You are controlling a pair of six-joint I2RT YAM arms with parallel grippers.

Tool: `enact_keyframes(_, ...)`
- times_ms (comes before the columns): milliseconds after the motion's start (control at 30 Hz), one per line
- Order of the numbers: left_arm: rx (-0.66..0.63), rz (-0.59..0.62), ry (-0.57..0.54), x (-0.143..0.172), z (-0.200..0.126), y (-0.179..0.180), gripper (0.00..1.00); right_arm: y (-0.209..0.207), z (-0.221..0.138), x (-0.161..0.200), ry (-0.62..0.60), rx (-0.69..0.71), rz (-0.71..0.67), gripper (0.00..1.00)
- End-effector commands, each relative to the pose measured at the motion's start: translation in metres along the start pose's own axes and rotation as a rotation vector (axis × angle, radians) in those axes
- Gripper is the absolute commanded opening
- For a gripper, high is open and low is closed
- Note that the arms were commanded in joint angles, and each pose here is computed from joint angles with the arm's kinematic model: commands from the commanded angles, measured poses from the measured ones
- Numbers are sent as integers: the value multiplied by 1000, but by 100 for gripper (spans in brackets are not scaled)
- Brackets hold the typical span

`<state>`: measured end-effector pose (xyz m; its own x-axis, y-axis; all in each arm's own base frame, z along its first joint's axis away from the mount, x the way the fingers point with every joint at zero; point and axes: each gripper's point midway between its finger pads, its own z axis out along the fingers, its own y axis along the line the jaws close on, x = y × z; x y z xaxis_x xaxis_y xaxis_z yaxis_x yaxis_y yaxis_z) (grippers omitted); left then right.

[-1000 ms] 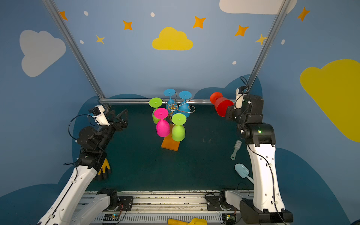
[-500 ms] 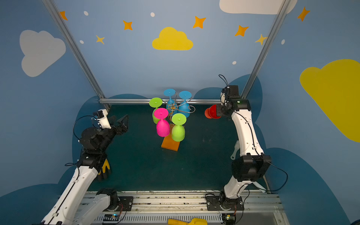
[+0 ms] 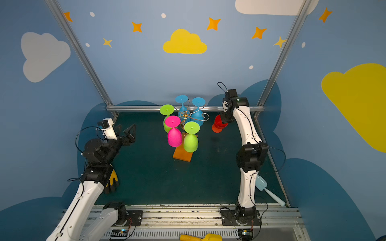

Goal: Take the wine glass off the wine glass rack
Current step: Place the wine glass at the top-right of the table.

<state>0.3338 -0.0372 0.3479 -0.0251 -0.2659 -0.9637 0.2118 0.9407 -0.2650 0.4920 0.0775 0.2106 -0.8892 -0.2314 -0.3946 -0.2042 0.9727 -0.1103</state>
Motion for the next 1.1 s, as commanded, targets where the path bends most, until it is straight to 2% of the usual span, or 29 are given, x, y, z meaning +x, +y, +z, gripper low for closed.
enact_keyframes(0,14,6,-10,-2,-3,-2,88,1,2,8,56,18,-27,0)
enact_keyframes(267,11,-6,-12,-2,-3,0,88,6,24,15,113,13,-33,0)
enact_keyframes(800,8,-12,-13,-3,-4,3,88,9,31,13,113,-15,-18,0)
enact_keyframes(1067,10,-17,-14,-3,-5,3,89,12,29,10,98,-57,11,4)
